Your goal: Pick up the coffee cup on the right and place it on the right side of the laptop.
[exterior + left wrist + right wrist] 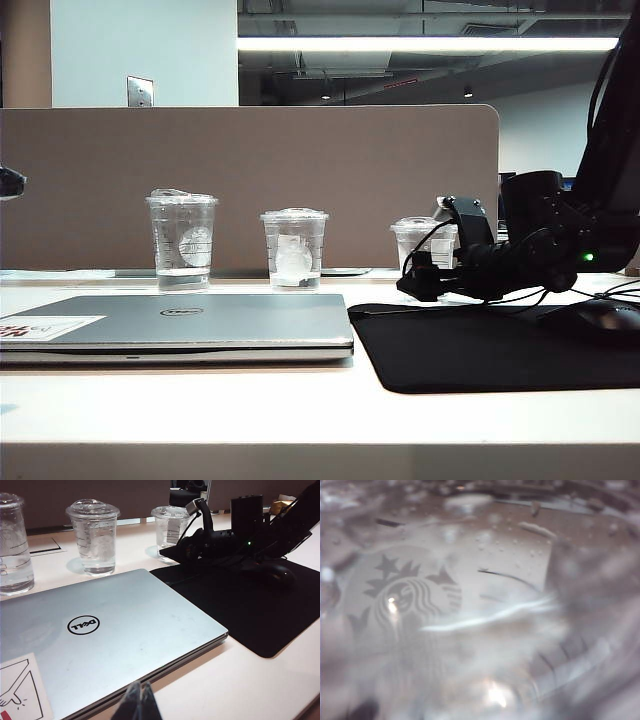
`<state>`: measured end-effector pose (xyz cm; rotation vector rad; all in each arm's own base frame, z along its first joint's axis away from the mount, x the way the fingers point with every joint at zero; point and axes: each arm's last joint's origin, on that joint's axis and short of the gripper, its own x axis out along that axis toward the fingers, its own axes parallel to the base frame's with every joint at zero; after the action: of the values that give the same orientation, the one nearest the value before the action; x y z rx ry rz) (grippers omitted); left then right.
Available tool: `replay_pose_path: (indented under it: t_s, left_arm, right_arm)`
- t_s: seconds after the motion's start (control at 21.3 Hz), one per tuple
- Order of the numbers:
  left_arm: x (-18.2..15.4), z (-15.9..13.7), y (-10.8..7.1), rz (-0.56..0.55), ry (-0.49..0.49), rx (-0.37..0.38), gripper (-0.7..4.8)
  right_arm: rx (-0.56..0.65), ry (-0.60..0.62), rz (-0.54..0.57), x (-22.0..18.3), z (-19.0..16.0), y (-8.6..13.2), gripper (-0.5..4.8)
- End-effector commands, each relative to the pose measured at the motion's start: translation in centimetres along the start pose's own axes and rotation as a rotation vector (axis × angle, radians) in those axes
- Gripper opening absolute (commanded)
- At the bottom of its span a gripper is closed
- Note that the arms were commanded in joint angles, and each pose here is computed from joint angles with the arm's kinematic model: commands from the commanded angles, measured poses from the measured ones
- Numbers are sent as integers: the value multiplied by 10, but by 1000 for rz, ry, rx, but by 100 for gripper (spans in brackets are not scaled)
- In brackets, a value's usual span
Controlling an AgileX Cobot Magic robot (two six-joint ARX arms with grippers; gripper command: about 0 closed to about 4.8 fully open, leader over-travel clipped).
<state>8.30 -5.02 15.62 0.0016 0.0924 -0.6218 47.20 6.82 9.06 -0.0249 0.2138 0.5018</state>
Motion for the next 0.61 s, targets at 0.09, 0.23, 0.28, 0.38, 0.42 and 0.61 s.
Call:
replay_pose_path:
  t_s: [0.09, 0.23, 0.28, 0.38, 0.42, 0.61]
  left_arm:
    - [0, 2, 0, -1, -12, 3, -5]
    - [0, 2, 0, -1, -12, 3, -5]
    - [0, 2, 0, -1, -12, 3, -5]
    - [0, 2, 0, -1, -12, 3, -5]
    - [0, 2, 0, -1, -12, 3, -5]
    - [0, 2, 0, -1, -12, 3, -5]
  right_arm:
    - [-3, -13, -16, 1, 1, 1, 479]
    - [-5, -17, -16, 1, 2, 1, 479]
    - [-5, -19, -16, 1, 2, 1, 431]
    - [-5, -21, -16, 1, 2, 1, 425]
    - [-6, -22, -16, 1, 2, 1, 425]
    - [-8, -28, -16, 1, 3, 1, 366]
